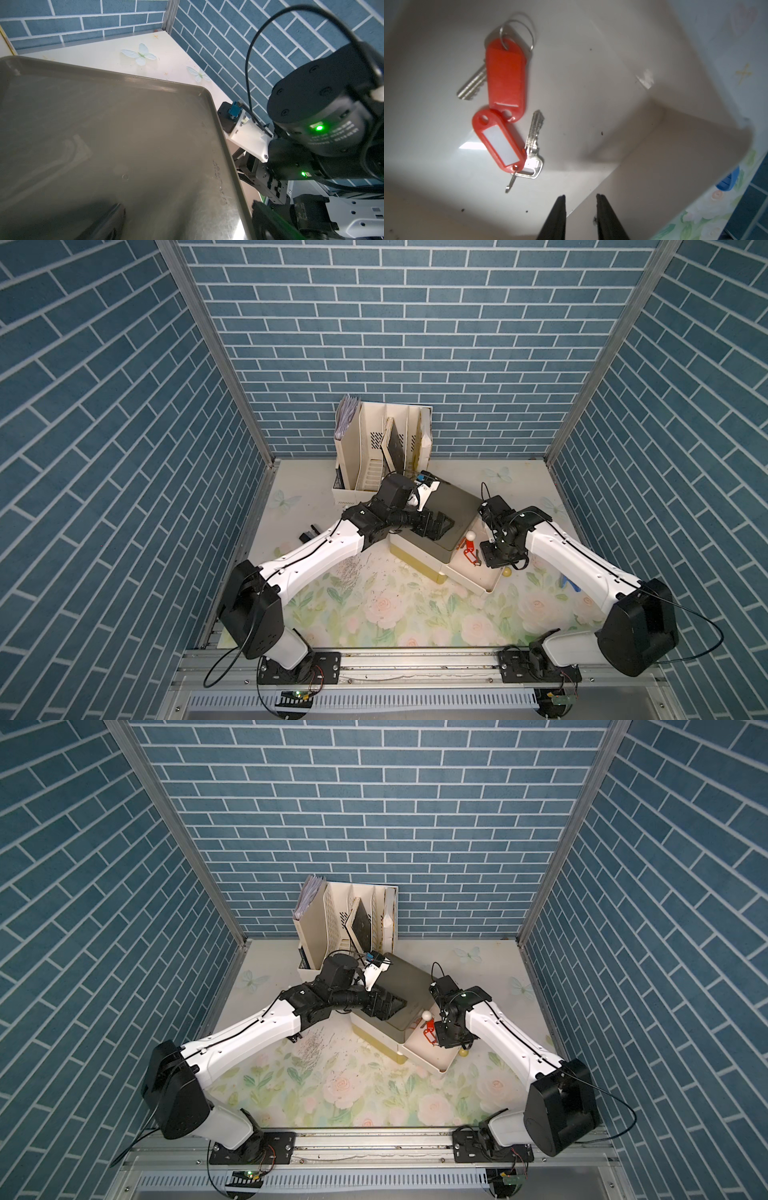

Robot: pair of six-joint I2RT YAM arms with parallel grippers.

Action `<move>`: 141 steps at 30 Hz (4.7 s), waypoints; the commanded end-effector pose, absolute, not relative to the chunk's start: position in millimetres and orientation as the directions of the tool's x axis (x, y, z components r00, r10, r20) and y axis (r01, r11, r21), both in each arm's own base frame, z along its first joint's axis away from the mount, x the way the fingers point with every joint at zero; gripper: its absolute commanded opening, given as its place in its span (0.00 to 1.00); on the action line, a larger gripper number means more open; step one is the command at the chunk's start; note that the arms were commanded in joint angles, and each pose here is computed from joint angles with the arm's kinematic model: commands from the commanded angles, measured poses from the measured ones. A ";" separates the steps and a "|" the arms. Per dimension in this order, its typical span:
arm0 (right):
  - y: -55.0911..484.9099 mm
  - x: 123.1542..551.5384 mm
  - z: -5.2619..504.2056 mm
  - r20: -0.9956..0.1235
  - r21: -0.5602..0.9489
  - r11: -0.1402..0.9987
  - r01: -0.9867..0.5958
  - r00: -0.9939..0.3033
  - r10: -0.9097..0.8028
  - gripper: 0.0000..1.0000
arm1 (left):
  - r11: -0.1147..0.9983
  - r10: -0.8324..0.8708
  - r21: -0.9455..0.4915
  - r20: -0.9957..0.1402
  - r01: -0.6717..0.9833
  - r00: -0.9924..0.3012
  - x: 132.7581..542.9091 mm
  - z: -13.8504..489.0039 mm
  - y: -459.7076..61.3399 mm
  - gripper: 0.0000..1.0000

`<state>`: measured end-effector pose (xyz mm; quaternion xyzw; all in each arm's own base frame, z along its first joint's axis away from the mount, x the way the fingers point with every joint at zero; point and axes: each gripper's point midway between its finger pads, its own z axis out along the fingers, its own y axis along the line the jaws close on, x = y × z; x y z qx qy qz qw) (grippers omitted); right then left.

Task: Take the keys out of the drawer
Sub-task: Open the drawer in the storage box, then pick up the key from the drawer.

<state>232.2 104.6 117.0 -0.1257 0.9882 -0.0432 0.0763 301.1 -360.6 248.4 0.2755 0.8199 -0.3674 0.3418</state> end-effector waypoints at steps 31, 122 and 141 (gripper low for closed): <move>88.7 180.3 110.5 0.106 -0.328 0.900 -0.287 -0.958 -0.267 0.33 | 0.622 0.229 -0.409 -0.721 0.667 -0.655 302.7 225.3 -356.6 1.00; 43.2 211.9 117.6 -0.090 -0.406 0.914 -0.024 -0.994 -0.066 0.33 | 0.609 0.239 -0.419 -0.713 0.674 -0.660 301.4 214.6 -359.5 1.00; 117.0 263.1 149.5 -0.395 0.153 0.988 -0.020 -0.918 0.042 0.34 | 0.618 0.243 -0.414 -0.708 0.669 -0.663 300.7 213.8 -356.2 1.00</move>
